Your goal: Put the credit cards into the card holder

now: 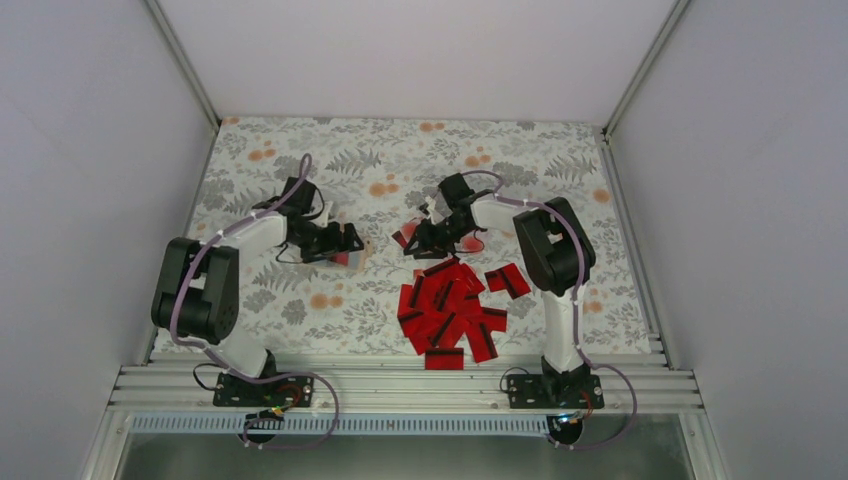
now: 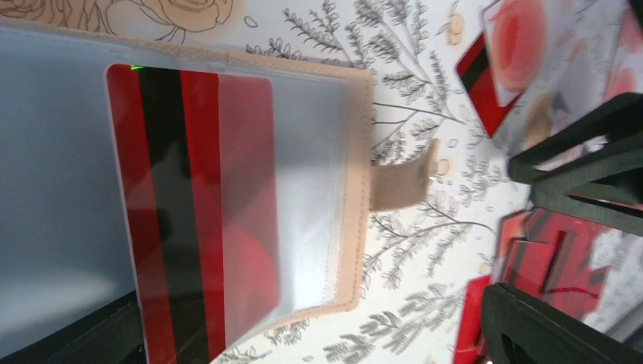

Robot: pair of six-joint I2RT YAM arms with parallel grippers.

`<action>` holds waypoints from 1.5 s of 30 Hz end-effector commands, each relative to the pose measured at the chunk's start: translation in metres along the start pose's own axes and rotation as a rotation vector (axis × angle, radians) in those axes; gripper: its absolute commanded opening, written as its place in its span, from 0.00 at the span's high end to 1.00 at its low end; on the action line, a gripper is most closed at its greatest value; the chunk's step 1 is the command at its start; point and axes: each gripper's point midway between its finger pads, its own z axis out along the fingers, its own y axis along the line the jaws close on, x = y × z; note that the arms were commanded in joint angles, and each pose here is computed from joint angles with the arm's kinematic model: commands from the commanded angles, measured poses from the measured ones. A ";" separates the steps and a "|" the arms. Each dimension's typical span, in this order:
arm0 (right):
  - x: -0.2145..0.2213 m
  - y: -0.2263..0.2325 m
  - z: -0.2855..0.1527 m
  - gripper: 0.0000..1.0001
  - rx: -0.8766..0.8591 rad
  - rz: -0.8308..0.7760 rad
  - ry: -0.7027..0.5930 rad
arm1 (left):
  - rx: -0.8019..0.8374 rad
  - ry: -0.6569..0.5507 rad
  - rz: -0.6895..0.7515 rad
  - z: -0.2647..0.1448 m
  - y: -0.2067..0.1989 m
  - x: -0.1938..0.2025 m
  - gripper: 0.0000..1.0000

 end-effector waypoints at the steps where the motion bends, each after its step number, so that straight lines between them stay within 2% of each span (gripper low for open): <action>1: 0.005 0.006 -0.006 0.64 0.016 -0.037 -0.013 | 0.141 0.000 -0.051 -0.021 -0.014 0.003 0.00; 2: 0.005 0.006 -0.006 0.64 0.016 -0.039 -0.013 | 0.155 0.009 -0.054 -0.022 -0.014 0.004 0.00; 4: 0.004 0.007 -0.006 0.64 0.015 -0.041 -0.014 | 0.085 0.039 -0.089 -0.021 -0.001 0.010 0.00; 10: 0.002 0.008 -0.007 0.65 0.015 -0.046 -0.012 | -0.111 -0.006 -0.117 -0.036 0.034 0.012 0.00; 16: 0.000 0.020 -0.001 0.69 -0.023 -0.065 -0.001 | -0.107 -0.164 0.000 -0.063 0.018 -0.024 0.02; 20: 0.000 0.036 0.008 0.71 -0.033 -0.101 0.010 | -0.086 -0.162 0.021 -0.052 0.018 -0.032 0.14; 27: -0.006 0.055 0.026 0.75 -0.043 -0.132 0.016 | -0.101 -0.124 0.011 -0.031 0.030 -0.029 0.44; 37: -0.009 0.064 0.049 0.76 -0.061 -0.150 0.048 | -0.103 -0.093 0.010 -0.011 0.036 -0.025 0.58; 45: -0.006 0.060 0.061 0.78 -0.061 -0.143 0.067 | -0.126 -0.071 0.013 0.000 0.041 -0.018 0.61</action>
